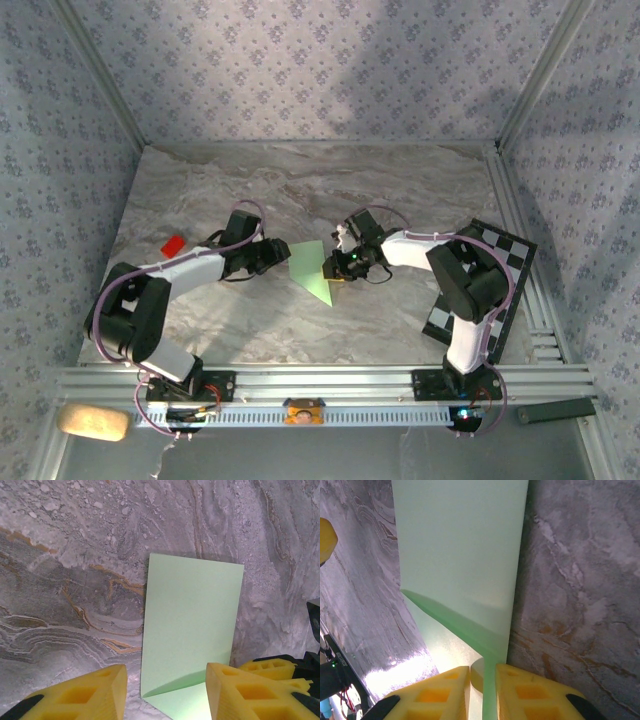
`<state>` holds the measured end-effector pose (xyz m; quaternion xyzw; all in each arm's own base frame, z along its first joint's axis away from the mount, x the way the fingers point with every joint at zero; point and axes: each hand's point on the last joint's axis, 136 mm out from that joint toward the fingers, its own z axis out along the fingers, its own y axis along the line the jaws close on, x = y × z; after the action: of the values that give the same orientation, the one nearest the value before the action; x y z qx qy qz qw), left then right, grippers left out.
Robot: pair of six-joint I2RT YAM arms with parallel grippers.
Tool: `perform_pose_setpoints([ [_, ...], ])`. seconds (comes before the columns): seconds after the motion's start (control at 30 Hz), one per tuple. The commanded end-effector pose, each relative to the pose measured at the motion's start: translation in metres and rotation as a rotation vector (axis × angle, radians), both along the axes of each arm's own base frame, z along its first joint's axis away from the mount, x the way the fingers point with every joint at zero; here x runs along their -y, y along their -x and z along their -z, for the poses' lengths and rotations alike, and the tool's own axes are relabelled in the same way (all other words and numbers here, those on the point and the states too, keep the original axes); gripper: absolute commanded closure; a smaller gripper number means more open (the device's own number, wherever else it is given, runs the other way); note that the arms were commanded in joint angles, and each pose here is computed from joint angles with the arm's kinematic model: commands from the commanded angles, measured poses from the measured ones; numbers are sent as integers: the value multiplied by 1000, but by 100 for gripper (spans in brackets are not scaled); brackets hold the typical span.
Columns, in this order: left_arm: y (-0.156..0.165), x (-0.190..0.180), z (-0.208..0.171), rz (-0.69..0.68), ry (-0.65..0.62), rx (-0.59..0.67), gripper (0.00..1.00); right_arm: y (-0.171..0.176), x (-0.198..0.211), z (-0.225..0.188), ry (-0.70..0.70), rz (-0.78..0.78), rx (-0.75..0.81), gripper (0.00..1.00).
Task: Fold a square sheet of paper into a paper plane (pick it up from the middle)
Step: Fourth fold the wing at the center of the table.
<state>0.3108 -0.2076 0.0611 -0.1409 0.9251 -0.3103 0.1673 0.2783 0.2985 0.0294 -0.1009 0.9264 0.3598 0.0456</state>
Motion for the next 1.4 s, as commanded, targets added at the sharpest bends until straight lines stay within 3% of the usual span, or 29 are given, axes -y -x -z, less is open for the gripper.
perform_pose_setpoints([
  [0.0, -4, 3, -1, 3, 18, -11, 55, -3, 0, -13, -14, -10, 21, 80],
  [0.73, -9, 17, 4, 43, 75, -80, 53, -2, 3, -32, -76, -6, 53, 100],
  [1.17, -11, 32, 11, 104, 135, -124, 52, -8, 8, -34, -136, 40, 48, 100],
  [1.37, -14, 39, 12, 110, 171, -128, 58, -8, 9, -32, -134, 42, 45, 100],
])
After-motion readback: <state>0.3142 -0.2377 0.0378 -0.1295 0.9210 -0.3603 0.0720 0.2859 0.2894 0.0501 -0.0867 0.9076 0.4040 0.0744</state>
